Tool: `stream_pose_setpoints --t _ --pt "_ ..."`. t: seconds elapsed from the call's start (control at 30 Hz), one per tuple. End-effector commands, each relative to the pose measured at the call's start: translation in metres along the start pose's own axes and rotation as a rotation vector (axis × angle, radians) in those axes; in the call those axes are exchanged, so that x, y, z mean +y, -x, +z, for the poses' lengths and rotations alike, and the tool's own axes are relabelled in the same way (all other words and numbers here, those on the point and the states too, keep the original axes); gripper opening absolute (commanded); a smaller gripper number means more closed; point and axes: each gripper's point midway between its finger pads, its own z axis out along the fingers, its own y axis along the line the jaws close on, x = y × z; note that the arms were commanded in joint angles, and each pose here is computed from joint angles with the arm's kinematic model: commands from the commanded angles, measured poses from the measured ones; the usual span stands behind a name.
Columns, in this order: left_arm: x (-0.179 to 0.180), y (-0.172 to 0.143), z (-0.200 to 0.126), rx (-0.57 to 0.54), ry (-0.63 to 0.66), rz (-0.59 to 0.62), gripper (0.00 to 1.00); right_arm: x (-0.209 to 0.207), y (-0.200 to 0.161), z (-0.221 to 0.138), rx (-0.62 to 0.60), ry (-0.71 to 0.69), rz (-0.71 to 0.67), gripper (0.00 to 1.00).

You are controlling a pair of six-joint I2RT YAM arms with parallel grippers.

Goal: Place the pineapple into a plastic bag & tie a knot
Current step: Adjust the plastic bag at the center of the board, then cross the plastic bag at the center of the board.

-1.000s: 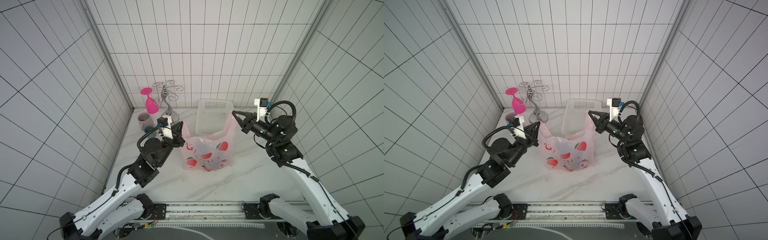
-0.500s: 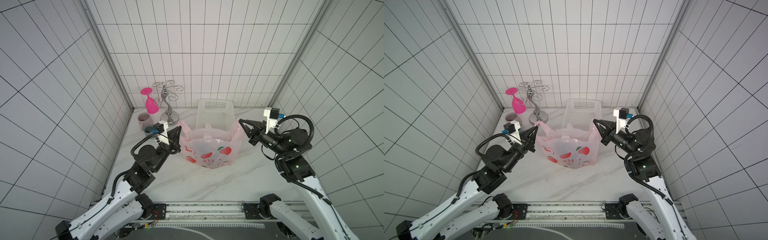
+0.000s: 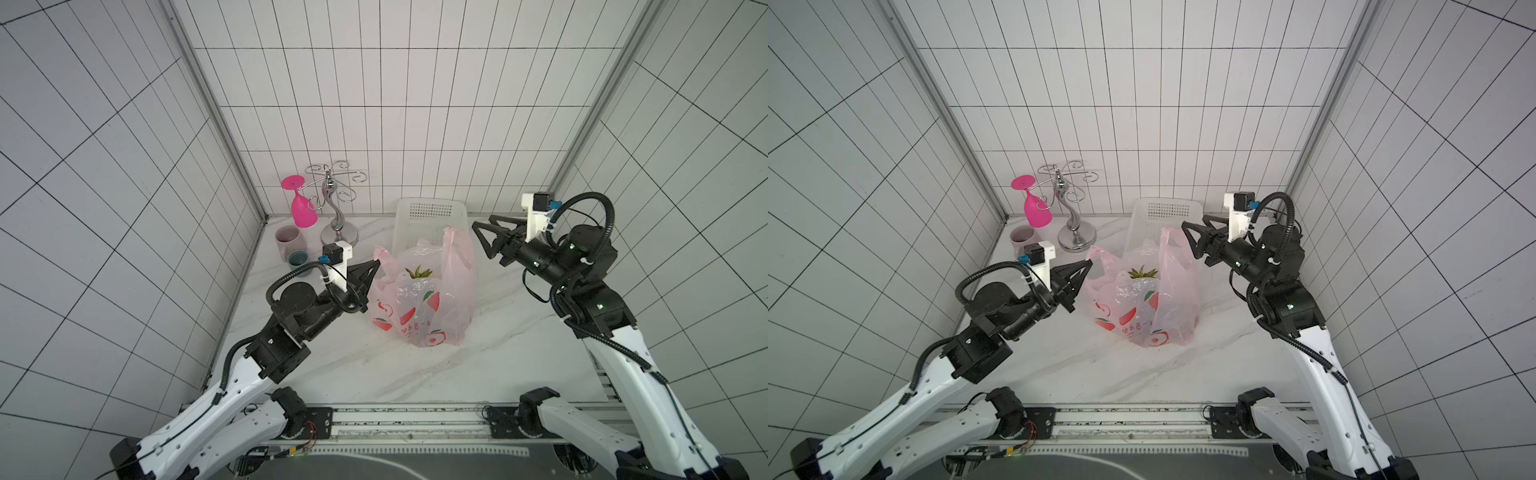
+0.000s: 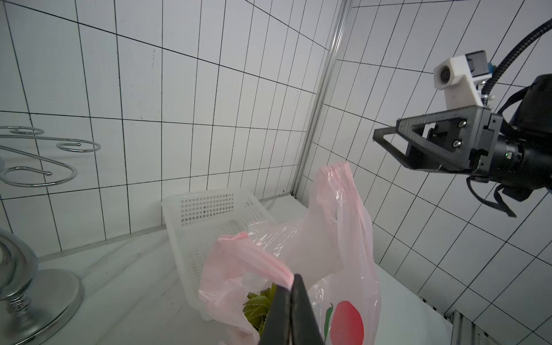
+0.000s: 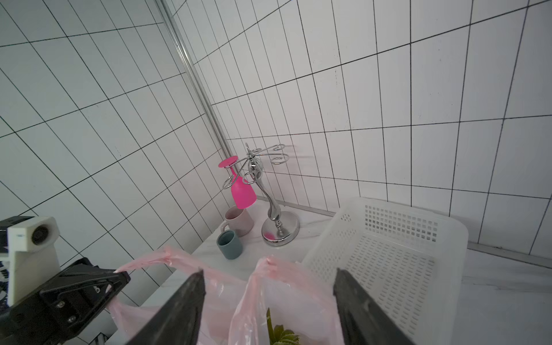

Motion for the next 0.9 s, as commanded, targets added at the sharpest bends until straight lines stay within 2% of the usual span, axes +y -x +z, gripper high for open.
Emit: stream_pose_setpoints --t 0.0,0.07,0.13,0.33,0.47,0.67,0.73,0.87 --pt "-0.011 0.005 0.000 0.008 -0.047 0.002 0.00 0.042 0.038 -0.008 -0.036 0.164 0.022 0.62" --pt "-0.010 -0.003 0.004 0.030 -0.049 -0.005 0.00 0.064 0.020 0.004 0.035 0.299 0.092 0.58" --pt "-0.008 -0.009 0.007 0.041 -0.051 -0.015 0.00 0.083 0.000 0.014 0.090 0.366 0.084 0.57" --pt "-0.007 -0.016 0.009 0.049 -0.049 -0.023 0.00 0.092 -0.063 0.043 0.237 0.330 -0.057 0.62" --pt "-0.006 -0.019 0.009 0.058 -0.050 -0.022 0.00 0.084 -0.098 0.066 0.276 0.235 -0.177 0.63" --pt "-0.007 -0.024 0.007 0.072 -0.056 -0.023 0.00 0.088 -0.123 0.090 0.291 0.231 -0.257 0.61" --pt "-0.006 -0.026 0.006 0.082 -0.051 -0.014 0.00 0.089 -0.121 0.094 0.280 0.233 -0.250 0.63" --pt "0.001 -0.035 0.004 0.099 -0.022 0.006 0.00 0.111 -0.101 0.099 0.248 0.322 -0.162 0.70"
